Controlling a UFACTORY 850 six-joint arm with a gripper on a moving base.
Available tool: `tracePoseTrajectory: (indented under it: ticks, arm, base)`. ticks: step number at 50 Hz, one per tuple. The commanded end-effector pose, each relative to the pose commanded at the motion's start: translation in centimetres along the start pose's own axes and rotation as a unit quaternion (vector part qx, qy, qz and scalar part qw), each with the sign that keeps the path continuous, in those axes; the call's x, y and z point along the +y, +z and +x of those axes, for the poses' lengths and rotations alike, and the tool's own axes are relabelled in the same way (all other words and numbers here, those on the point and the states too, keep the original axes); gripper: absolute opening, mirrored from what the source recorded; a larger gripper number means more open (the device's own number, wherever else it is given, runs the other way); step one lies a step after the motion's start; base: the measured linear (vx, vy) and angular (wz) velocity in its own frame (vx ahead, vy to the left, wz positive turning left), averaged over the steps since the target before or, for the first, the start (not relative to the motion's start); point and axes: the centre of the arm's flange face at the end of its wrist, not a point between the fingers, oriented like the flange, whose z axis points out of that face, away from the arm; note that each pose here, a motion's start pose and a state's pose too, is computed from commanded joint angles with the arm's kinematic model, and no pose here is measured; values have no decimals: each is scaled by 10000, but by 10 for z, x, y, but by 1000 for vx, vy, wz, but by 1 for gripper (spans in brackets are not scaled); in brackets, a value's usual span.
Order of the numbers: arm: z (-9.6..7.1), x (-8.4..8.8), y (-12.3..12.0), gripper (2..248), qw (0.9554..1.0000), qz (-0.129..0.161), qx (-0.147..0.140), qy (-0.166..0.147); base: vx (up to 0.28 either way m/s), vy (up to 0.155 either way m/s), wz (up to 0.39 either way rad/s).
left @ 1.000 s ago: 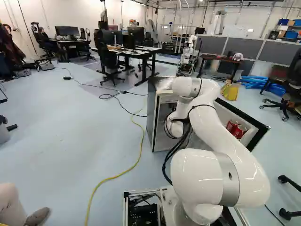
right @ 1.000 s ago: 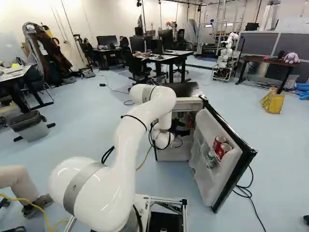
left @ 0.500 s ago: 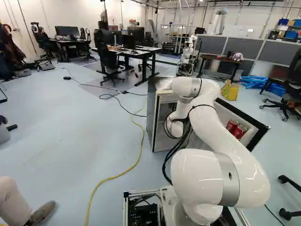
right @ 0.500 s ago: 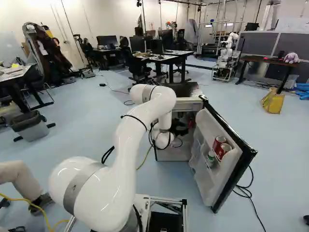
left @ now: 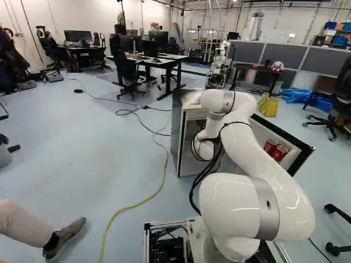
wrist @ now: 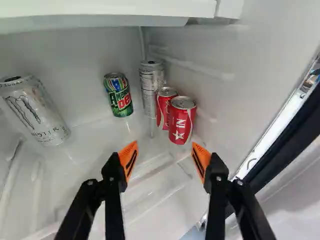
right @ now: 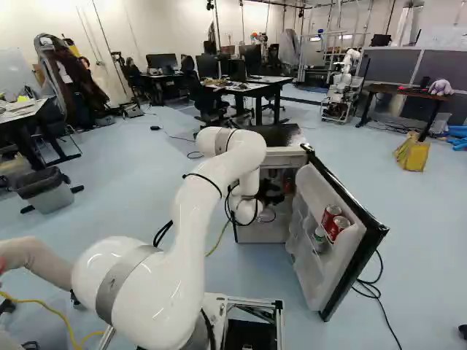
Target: Grab a drink from the fridge
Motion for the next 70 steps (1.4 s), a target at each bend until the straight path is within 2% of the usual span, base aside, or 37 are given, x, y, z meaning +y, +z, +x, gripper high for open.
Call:
tracePoseTrajectory:
  ticks: [1, 2, 7, 8, 12, 13, 70]
  arm:
    - [0, 0, 0, 167, 10000, 0, 0, 0]
    - [0, 0, 0, 153, 10000, 0, 0, 0]
    - [0, 0, 0, 153, 10000, 0, 0, 0]
    - [0, 0, 0, 141, 10000, 0, 0, 0]
    - [0, 0, 0, 141, 10000, 0, 0, 0]
    - [0, 0, 0, 130, 10000, 0, 0, 0]
    - [0, -1, 3, 131, 10000, 1, 26, 6]
  base:
    - [0, 0, 0]
    - [0, 0, 0]
    - [0, 0, 0]
    - [0, 0, 0]
    - [0, 0, 0]
    - [0, 0, 0]
    - [0, 0, 0]
